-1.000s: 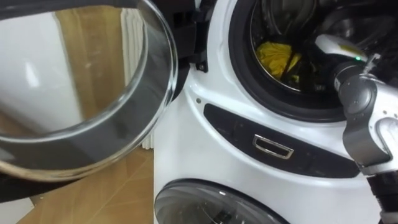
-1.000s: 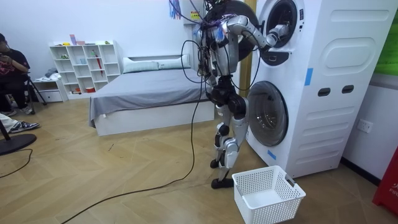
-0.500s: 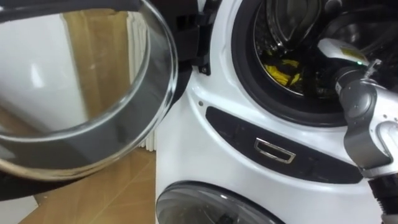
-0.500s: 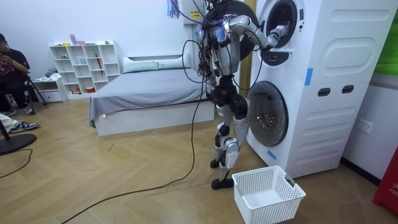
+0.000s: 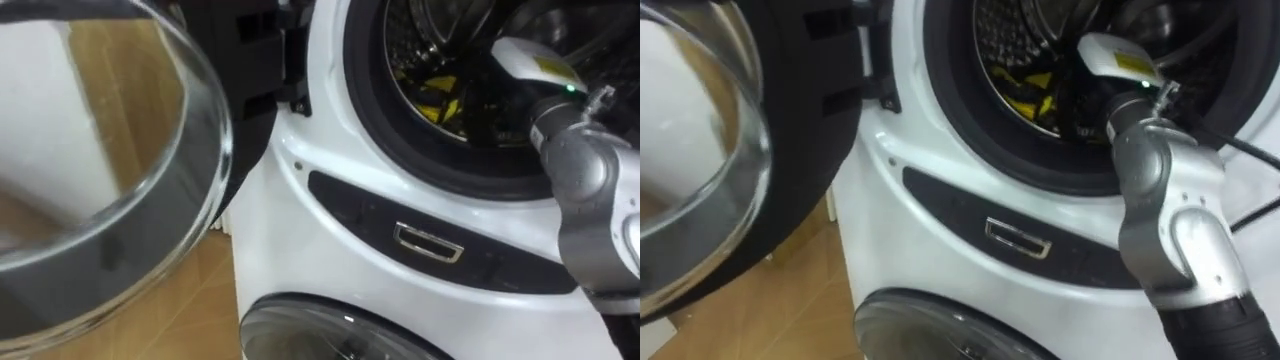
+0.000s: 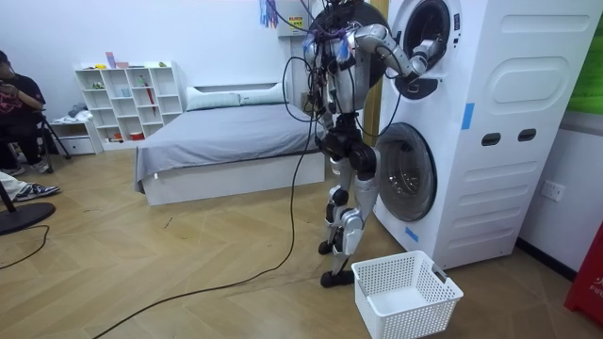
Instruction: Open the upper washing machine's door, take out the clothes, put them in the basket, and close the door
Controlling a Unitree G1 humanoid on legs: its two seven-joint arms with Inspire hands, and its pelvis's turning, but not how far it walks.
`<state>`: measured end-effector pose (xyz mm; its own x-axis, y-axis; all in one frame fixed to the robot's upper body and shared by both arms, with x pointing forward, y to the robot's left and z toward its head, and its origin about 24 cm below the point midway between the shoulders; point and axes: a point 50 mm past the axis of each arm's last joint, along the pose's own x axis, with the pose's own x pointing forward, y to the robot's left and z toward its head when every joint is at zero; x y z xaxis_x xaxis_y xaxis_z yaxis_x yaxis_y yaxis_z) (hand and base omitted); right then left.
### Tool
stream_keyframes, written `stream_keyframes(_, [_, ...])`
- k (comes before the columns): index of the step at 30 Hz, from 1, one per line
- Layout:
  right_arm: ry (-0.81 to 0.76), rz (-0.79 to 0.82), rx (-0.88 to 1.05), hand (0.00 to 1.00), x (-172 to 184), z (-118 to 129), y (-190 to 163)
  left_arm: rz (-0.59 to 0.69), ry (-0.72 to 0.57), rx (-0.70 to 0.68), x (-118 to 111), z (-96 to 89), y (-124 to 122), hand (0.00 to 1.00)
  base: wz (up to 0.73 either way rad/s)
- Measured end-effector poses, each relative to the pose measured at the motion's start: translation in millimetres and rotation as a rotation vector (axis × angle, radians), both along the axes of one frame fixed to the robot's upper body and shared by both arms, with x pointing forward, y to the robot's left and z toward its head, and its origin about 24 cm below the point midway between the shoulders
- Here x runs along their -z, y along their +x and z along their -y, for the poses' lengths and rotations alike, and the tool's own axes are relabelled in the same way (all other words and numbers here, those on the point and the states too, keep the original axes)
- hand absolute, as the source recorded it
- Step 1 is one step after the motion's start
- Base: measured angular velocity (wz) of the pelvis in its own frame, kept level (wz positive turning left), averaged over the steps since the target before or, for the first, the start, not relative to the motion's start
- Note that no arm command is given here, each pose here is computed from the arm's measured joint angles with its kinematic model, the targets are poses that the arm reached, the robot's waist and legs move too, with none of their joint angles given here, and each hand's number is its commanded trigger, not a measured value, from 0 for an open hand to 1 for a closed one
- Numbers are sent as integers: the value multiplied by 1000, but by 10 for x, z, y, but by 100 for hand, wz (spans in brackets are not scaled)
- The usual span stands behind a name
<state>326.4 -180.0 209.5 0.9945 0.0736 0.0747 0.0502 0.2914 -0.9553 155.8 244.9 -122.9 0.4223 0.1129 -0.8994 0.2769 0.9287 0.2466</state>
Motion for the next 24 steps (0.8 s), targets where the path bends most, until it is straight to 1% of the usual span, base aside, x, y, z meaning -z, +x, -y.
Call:
stream_keyframes(4, [17,59,-60,100,-90,-89,-134,6,-10,-7,2,4,0,0,-7])
stream_keyframes(7, [82,101,-136,100,-199,-144,-229,5,-21,-21,11,2,-16,0,-2])
stream_keyframes(10, [146,153,-234,100,-255,-209,-414,10,-27,-18,43,-2,-59,0,-18])
stream_keyframes(12, [216,160,-317,100,-217,-238,-543,0,-25,-39,77,-35,-150,0,-22])
stream_keyframes(15, [269,190,-435,100,-194,-331,-745,-2,-15,-49,105,-50,-281,0,6])
stream_keyframes(18, [348,184,-466,100,-101,-312,-828,-24,-21,-59,146,-41,-412,0,-10])
stream_keyframes(21, [385,211,-514,100,-134,-322,-888,-11,-41,-60,170,17,-455,0,-18])
stream_keyframes(24, [440,206,-546,100,-109,-290,-929,-9,-45,-74,183,-5,-553,0,-13])
